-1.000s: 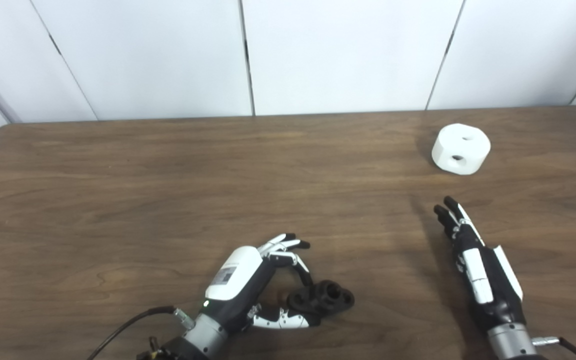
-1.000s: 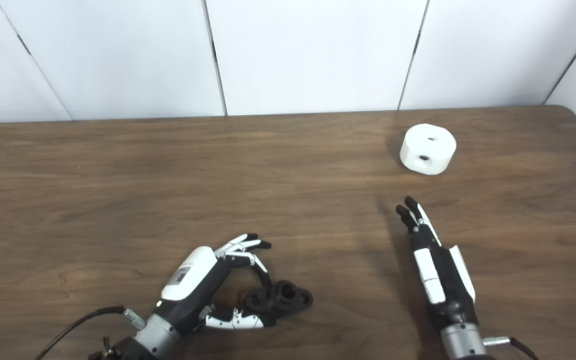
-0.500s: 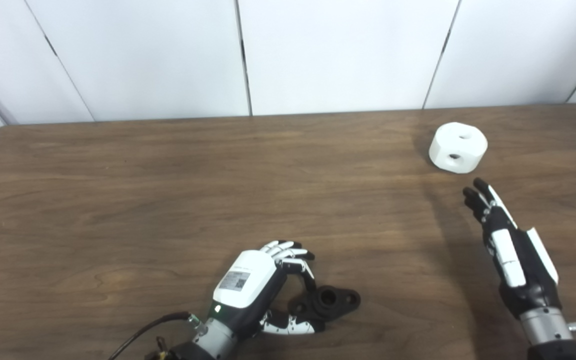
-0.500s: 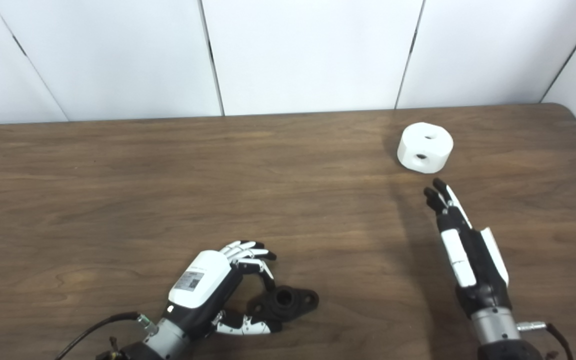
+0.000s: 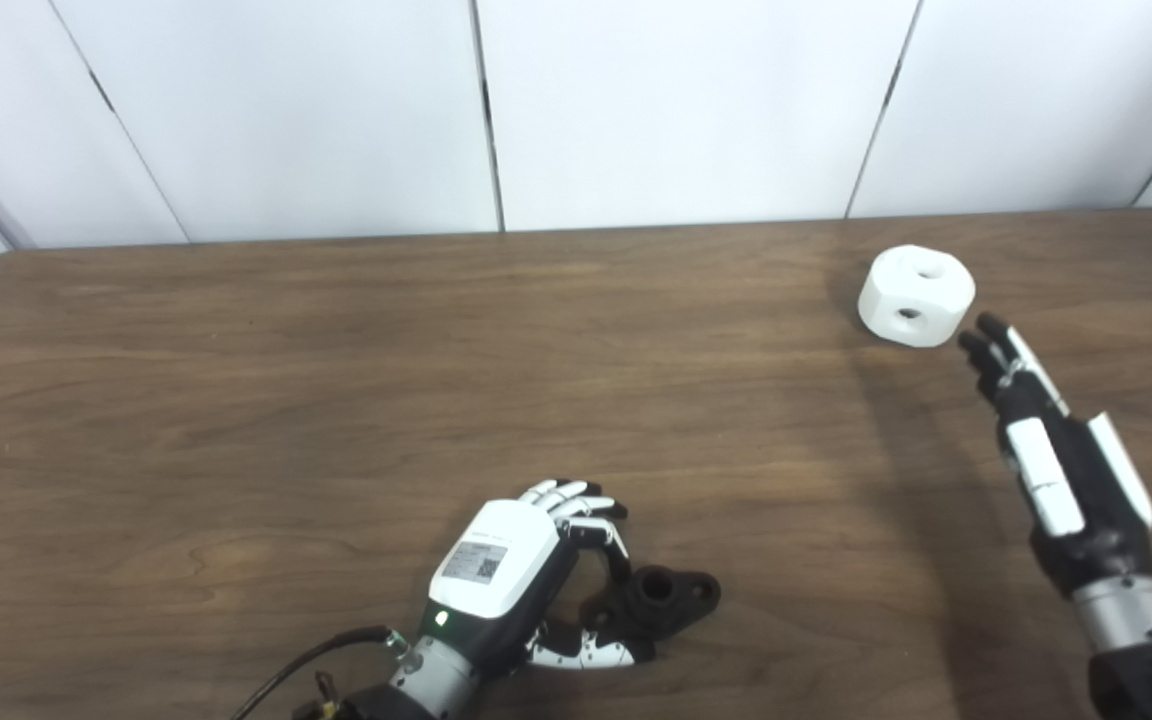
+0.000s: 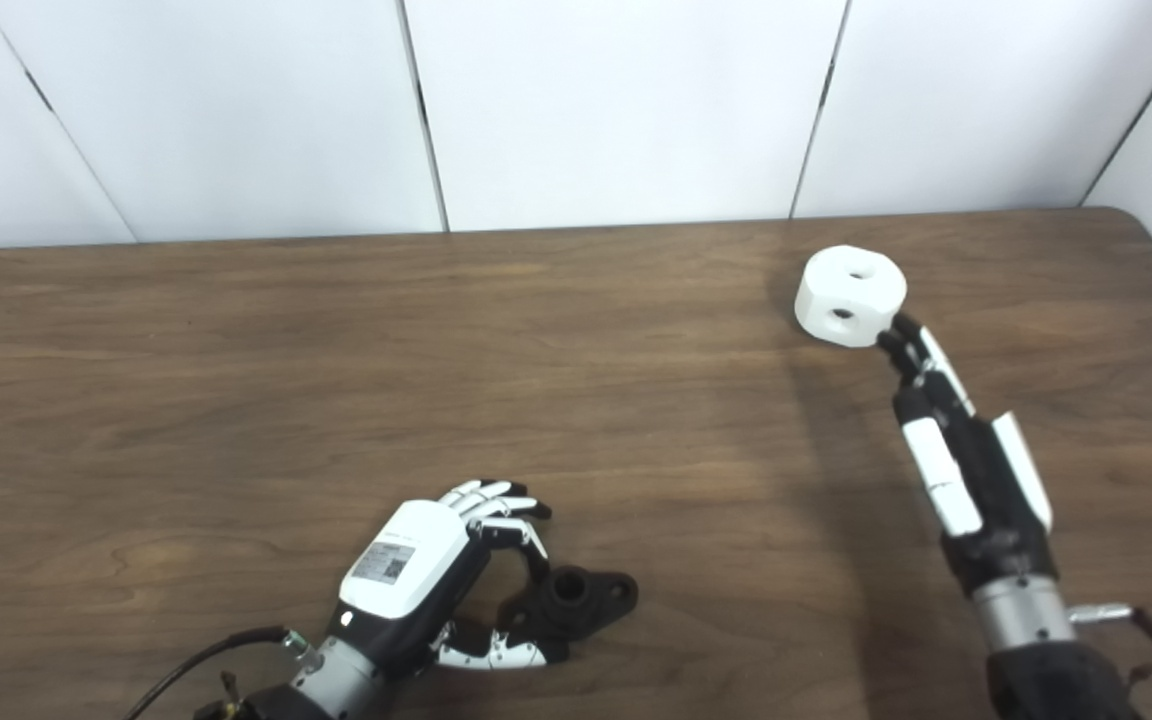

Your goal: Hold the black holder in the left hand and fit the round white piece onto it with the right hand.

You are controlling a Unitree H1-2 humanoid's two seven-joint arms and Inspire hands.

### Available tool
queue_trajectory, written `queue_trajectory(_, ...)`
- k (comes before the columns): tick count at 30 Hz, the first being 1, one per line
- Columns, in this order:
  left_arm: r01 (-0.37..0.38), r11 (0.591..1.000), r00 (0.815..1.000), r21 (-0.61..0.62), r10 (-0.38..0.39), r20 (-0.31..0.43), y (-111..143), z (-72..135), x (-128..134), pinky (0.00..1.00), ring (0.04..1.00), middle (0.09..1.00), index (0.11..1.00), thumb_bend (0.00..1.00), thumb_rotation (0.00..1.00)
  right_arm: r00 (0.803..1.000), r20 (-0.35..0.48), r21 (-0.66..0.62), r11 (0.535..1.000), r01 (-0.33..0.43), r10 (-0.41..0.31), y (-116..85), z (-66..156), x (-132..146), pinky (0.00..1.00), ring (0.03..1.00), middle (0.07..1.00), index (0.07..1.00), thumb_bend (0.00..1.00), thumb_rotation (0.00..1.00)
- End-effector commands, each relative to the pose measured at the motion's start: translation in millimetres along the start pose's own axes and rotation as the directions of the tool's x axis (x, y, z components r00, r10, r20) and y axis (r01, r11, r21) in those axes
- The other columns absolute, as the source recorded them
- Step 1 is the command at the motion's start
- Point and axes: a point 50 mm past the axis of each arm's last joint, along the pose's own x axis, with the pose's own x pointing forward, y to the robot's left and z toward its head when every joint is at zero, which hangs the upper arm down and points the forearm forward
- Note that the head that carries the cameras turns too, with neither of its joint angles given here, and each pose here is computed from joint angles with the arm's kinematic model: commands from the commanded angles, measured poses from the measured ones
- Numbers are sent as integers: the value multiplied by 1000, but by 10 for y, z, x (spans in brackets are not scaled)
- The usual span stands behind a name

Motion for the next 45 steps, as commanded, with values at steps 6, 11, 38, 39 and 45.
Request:
queue_trajectory(6, 170, 985, 978, 13, -167, -127, -254, -245, -180, 873, 878, 800, 490, 517, 48, 993, 112, -186, 980, 67, -47, -159, 281, 370, 956, 973, 959, 938, 696, 484)
queue_trajectory(11, 167, 986, 979, 23, -162, -126, -246, -283, -226, 859, 866, 791, 490, 517, 49, 992, 106, -341, 934, 106, -74, -212, 331, 616, 865, 924, 940, 939, 817, 468)
queue_trajectory(38, 170, 985, 978, 16, -166, -126, -261, -451, -326, 858, 864, 792, 490, 517, 46, 991, -105, -680, 733, -14, -78, -479, 358, 2002, 860, 1000, 1000, 861, 865, 364)
queue_trajectory(39, 172, 985, 977, 17, -169, -129, -261, -448, -324, 859, 865, 793, 490, 516, 46, 991, -110, -692, 721, -21, -77, -485, 353, 2026, 851, 1000, 1000, 848, 867, 368)
queue_trajectory(45, 175, 984, 977, 18, -171, -128, -269, -450, -322, 865, 867, 796, 490, 516, 47, 988, -135, -727, 685, -50, -70, -505, 356, 2138, 894, 1000, 1000, 773, 909, 343)
